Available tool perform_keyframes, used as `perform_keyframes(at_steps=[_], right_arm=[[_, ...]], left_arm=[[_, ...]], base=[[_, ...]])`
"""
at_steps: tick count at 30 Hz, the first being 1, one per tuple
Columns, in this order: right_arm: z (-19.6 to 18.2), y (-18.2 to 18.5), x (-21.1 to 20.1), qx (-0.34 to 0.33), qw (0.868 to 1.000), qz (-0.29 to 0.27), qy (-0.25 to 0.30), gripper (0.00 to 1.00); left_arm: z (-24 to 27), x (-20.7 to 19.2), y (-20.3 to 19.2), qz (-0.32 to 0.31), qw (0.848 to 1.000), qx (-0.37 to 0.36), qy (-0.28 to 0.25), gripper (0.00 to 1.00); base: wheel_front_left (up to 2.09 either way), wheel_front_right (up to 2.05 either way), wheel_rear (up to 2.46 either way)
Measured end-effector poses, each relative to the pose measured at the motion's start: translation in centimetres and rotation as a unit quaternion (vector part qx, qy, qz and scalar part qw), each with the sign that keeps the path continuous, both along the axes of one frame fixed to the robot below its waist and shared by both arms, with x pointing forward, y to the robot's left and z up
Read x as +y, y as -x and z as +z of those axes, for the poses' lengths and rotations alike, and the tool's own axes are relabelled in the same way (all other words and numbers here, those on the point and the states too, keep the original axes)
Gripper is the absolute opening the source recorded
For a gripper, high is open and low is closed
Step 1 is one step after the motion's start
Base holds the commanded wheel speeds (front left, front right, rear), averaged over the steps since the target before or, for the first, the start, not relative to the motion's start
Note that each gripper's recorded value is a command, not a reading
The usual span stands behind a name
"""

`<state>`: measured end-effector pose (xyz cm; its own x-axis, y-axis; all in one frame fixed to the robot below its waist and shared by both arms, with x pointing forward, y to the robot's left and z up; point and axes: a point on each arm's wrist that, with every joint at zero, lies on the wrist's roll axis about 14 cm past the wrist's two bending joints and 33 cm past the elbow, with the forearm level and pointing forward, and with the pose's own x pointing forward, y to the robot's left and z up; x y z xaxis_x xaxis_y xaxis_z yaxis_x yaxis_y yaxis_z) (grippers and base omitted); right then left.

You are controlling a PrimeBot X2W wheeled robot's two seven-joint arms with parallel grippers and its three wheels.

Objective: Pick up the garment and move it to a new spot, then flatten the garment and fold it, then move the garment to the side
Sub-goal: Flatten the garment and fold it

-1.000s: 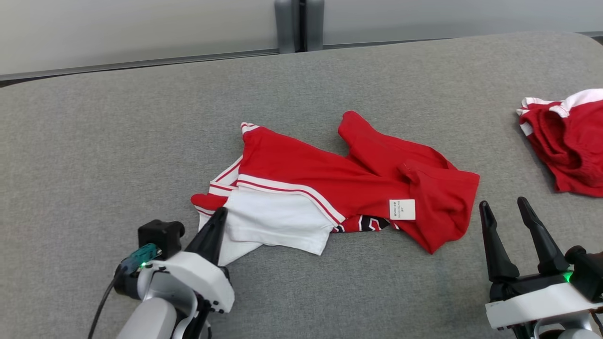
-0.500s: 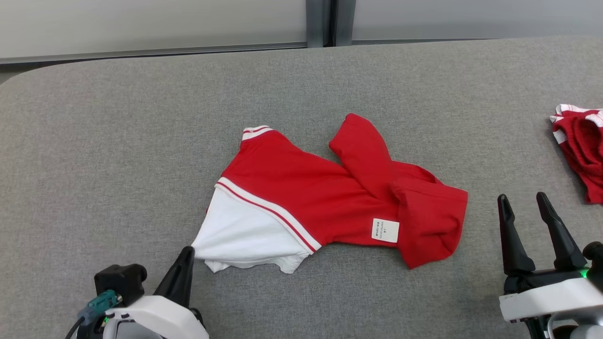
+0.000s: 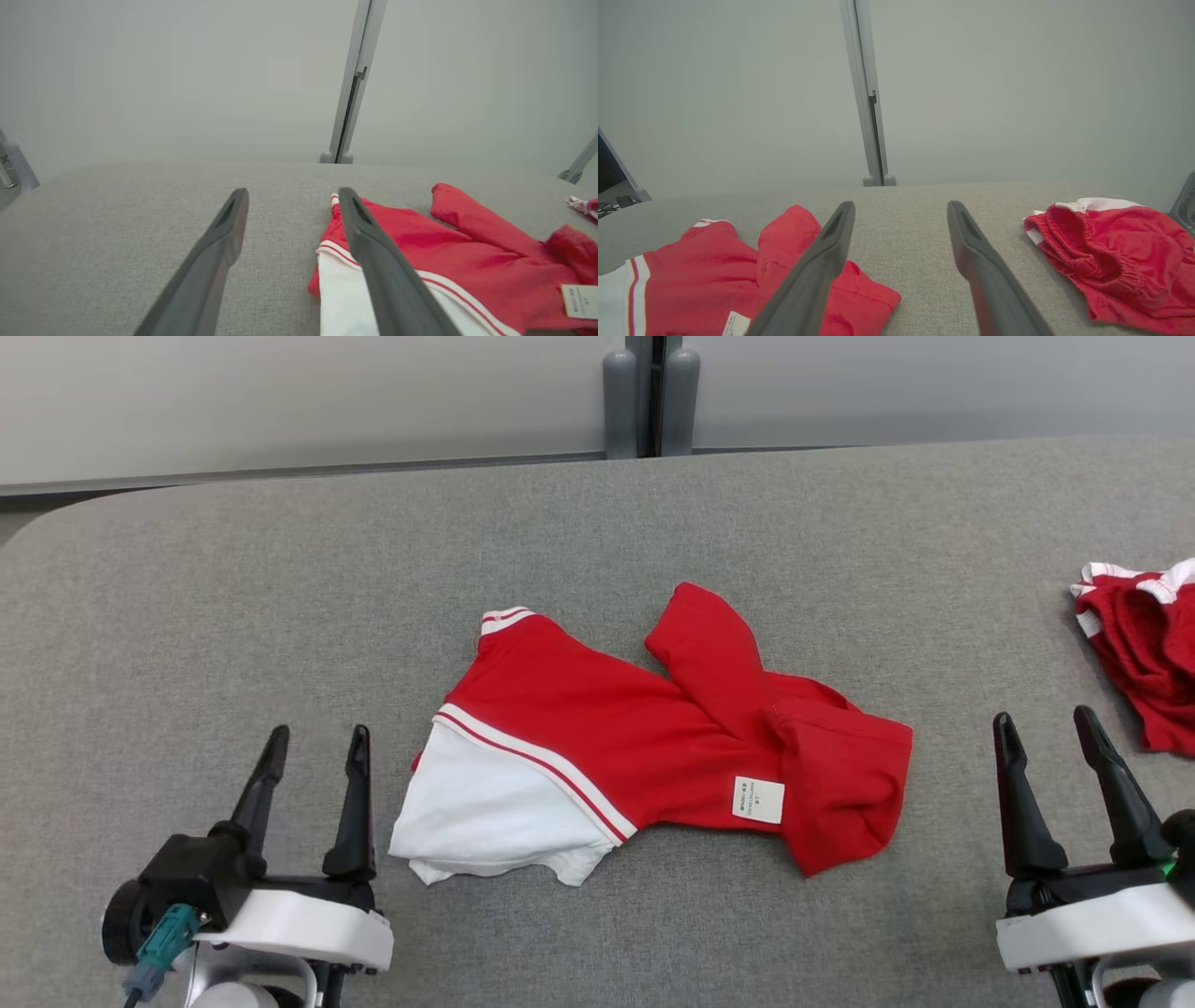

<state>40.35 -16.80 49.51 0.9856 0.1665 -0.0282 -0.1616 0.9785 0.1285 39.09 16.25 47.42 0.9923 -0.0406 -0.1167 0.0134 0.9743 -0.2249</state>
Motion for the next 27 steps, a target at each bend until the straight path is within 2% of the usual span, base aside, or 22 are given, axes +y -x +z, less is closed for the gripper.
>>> perform_keyframes(at_steps=[3,6,18,23,27], right_arm=[[0.3,0.8,0.1,0.001,1.0,0.002,0.007,1.0],[0.8,1.4,0.3,0.0,1.0,0.006,0.009,1.0],[1.0,2.5,1.1,0.007,1.0,0.026,0.017,1.0],[-0.6,1.6,4.3,0.042,0.996,0.078,0.016,1.0],[-2.6,0.7,8.0,0.077,0.987,0.137,0.021,1.0]], left_arm=[[2.3,0.8,-0.4,0.008,0.998,-0.058,-0.033,1.0],[3.3,1.2,-0.2,0.014,0.995,-0.081,-0.054,1.0],[2.7,1.6,0.8,0.018,0.995,-0.073,-0.064,1.0],[2.6,1.1,0.3,0.013,0.996,-0.072,-0.059,1.0],[2.1,0.8,-0.2,0.013,0.996,-0.066,-0.051,1.0]], base=[[0.0,0.0,0.0],[0.0,0.0,0.0],[0.0,0.0,0.0],[0.0,0.0,0.0],[0.0,0.0,0.0]])
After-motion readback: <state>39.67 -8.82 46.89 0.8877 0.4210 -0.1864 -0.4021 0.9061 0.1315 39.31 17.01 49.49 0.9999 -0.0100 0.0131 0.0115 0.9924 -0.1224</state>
